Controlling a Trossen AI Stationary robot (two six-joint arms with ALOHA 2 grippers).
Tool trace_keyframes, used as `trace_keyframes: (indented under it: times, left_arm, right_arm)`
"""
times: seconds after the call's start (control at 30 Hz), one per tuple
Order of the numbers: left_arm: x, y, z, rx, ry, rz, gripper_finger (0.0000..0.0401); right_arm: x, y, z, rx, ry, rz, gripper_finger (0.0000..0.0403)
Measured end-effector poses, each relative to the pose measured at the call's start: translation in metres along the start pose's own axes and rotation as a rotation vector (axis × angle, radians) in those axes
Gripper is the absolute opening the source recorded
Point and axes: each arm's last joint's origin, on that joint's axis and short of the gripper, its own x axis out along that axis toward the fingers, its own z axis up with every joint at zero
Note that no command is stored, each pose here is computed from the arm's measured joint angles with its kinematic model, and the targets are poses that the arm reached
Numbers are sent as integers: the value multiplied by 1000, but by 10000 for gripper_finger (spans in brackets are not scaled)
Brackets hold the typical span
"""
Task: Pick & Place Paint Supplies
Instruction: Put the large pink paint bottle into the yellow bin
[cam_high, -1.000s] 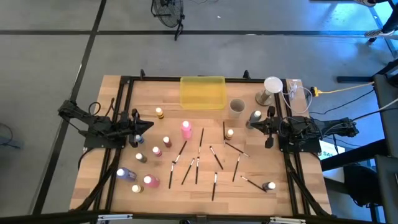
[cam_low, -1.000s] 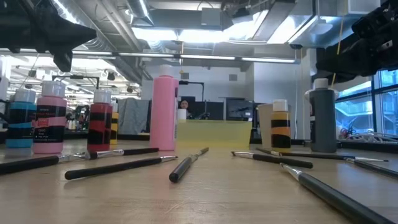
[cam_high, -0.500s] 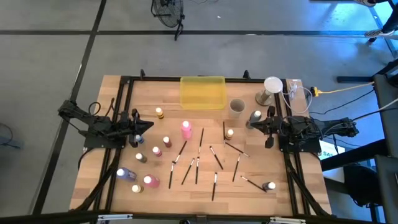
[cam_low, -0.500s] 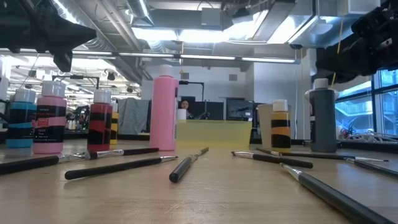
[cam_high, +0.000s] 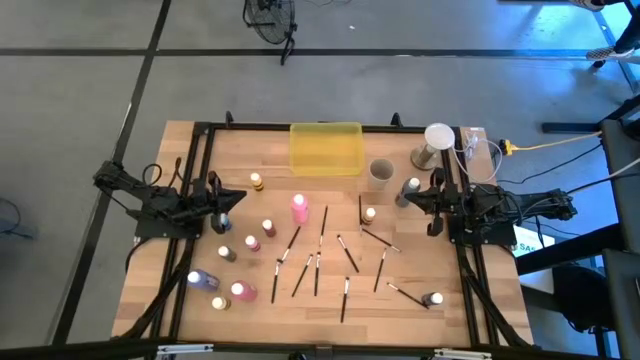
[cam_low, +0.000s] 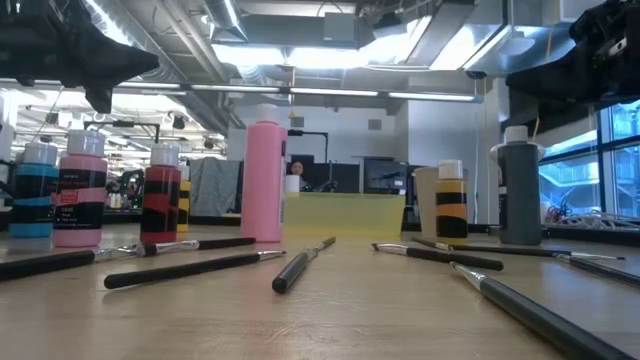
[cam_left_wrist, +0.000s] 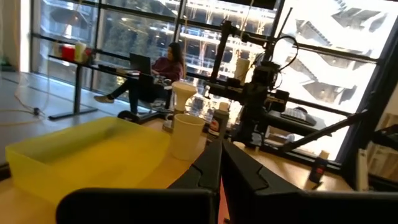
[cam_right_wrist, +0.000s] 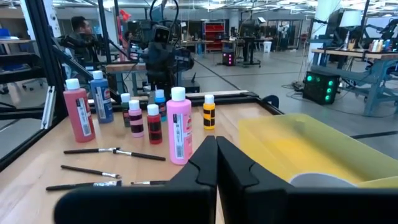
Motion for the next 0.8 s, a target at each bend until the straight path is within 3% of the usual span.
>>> trace_keyframes:
  times: [0.13, 0.3, 0.6, 0.8]
  left_arm:
    - [0, 0, 0, 16, 1, -2, 6]
    - [0, 2, 2, 111, -23, 92, 23]
    - [0, 2, 5, 140, -45, 80, 138]
    - [0, 1, 7, 152, -57, 77, 198]
  right_arm:
    - [0, 0, 0, 16, 0, 4, 1]
    - [0, 2, 0, 28, 4, 81, 1]
    - [0, 4, 0, -75, -4, 129, 1]
    - [0, -1, 5, -176, -45, -39, 12]
